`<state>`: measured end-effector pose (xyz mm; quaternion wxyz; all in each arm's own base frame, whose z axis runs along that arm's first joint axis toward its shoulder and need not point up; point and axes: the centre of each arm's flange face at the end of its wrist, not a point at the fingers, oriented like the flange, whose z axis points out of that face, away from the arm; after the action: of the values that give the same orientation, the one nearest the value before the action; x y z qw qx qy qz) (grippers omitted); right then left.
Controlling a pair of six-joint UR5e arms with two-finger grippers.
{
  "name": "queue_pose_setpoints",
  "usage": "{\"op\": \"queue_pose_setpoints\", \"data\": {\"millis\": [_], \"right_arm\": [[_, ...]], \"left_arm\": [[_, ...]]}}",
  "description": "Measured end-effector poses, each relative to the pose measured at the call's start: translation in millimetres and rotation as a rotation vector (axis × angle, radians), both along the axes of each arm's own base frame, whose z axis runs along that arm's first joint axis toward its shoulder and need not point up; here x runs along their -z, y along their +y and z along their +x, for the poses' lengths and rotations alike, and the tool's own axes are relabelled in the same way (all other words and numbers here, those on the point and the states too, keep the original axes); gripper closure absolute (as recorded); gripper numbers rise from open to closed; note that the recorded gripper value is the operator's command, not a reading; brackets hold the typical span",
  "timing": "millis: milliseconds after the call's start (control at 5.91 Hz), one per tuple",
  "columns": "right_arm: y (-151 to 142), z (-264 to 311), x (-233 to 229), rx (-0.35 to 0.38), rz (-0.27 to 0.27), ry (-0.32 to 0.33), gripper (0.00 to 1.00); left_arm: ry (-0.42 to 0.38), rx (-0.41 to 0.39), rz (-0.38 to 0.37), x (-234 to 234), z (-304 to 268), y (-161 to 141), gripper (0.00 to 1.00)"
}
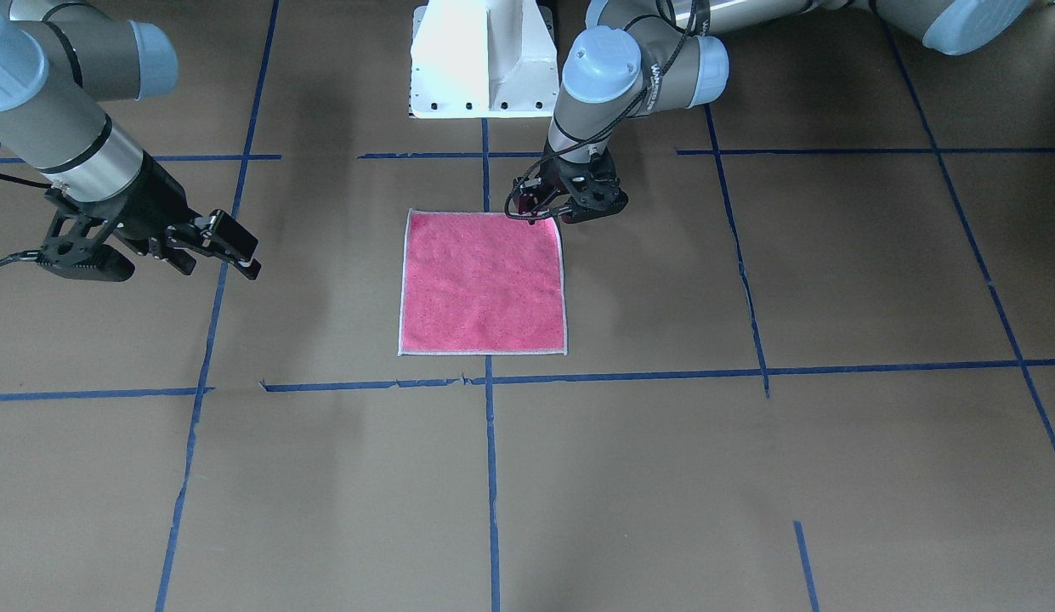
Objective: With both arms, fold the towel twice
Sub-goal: 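Move the left gripper to the pink towel's near edge while the right approaches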
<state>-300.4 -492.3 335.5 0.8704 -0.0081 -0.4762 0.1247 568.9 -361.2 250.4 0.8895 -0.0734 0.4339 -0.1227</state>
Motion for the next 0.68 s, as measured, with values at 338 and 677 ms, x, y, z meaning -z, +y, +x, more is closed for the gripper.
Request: {"op": "queue_pose_setpoints", "data": {"millis": [338, 677], "right_arm": [[1.3, -2.4, 1.1, 0.001, -0.003, -0.001, 0.00], [2.2, -4.0, 0.9, 0.002, -0.003, 0.000, 0.00]], "left_arm": [[-0.005, -0.008, 0.004, -2.1, 6.1, 8.8, 0.84], [-0.004, -0.007, 0.007, -0.9, 5.8, 9.8, 0.95]]}}
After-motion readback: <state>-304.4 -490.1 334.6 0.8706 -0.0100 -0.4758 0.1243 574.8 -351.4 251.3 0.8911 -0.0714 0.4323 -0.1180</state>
